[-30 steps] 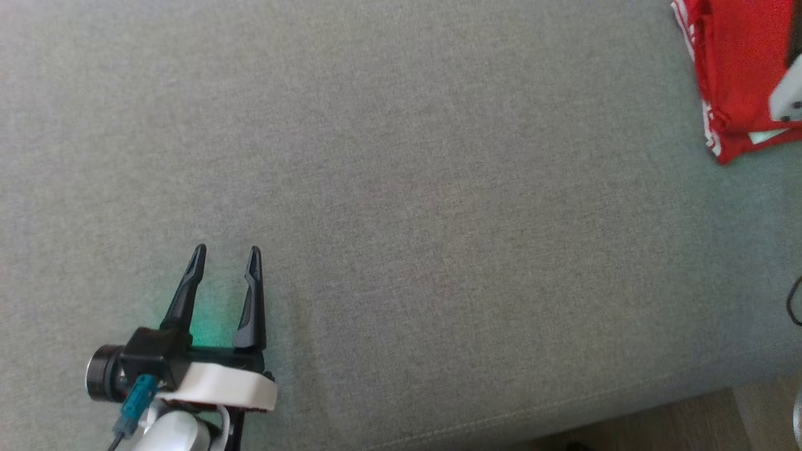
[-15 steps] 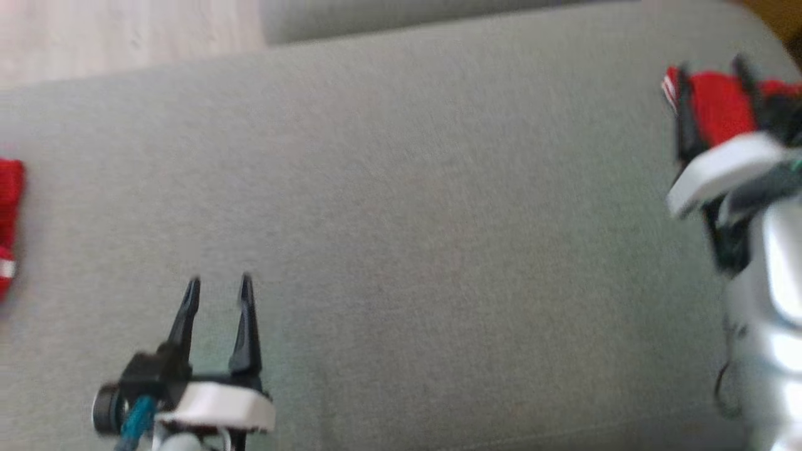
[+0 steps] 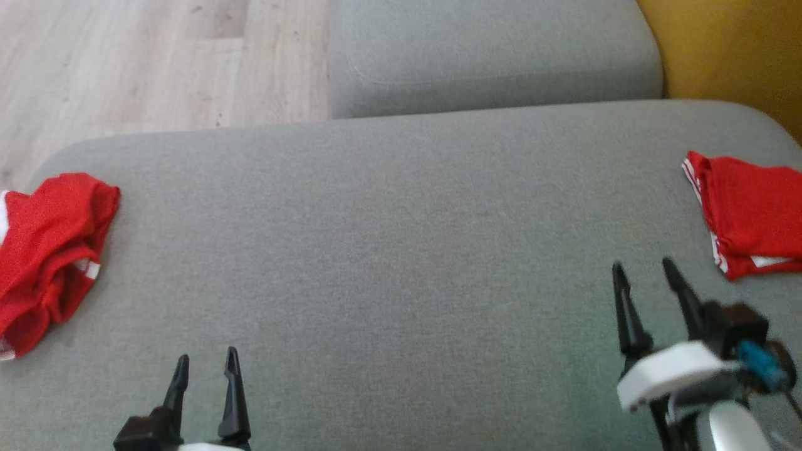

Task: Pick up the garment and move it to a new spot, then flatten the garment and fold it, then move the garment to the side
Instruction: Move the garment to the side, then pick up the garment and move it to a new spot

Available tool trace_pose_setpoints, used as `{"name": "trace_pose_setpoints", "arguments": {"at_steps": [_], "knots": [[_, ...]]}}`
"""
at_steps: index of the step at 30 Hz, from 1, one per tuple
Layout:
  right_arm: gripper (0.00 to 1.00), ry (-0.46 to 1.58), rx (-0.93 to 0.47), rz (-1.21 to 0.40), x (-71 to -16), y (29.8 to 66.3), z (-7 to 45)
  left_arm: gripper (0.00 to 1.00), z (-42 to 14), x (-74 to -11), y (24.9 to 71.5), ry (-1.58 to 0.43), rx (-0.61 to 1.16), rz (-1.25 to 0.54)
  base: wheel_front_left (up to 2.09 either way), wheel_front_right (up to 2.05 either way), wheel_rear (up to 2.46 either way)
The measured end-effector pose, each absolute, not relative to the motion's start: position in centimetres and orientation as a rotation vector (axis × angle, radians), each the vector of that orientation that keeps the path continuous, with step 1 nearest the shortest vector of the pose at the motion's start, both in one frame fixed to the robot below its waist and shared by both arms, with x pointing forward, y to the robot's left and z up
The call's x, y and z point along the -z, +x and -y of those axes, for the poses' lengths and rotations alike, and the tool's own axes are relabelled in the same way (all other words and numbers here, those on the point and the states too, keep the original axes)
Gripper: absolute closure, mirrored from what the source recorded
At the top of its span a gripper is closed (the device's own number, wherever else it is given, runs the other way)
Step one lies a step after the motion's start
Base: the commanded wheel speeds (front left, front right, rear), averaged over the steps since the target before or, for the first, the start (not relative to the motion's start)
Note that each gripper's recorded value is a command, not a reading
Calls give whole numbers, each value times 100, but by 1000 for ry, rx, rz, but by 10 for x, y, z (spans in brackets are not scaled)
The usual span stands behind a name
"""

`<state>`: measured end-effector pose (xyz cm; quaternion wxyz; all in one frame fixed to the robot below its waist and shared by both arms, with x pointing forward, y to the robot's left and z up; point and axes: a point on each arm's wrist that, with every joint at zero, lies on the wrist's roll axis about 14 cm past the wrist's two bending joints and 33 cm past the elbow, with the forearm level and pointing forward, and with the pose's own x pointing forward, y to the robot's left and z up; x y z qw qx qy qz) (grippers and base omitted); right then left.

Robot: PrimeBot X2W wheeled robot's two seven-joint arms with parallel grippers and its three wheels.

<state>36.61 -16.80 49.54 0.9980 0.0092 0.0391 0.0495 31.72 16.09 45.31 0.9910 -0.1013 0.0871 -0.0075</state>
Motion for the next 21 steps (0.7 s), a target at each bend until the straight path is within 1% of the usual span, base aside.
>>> {"name": "trace_pose_setpoints", "arguments": {"at_steps": [10,21], "knots": [[0,100,-153,-110,-479,329,147,0,-162,-452,303,-219,4,-168,0,0,0],[0,102,-172,-123,-476,320,140,0,-157,-452,302,-228,18,-167,0,0,0]]}}
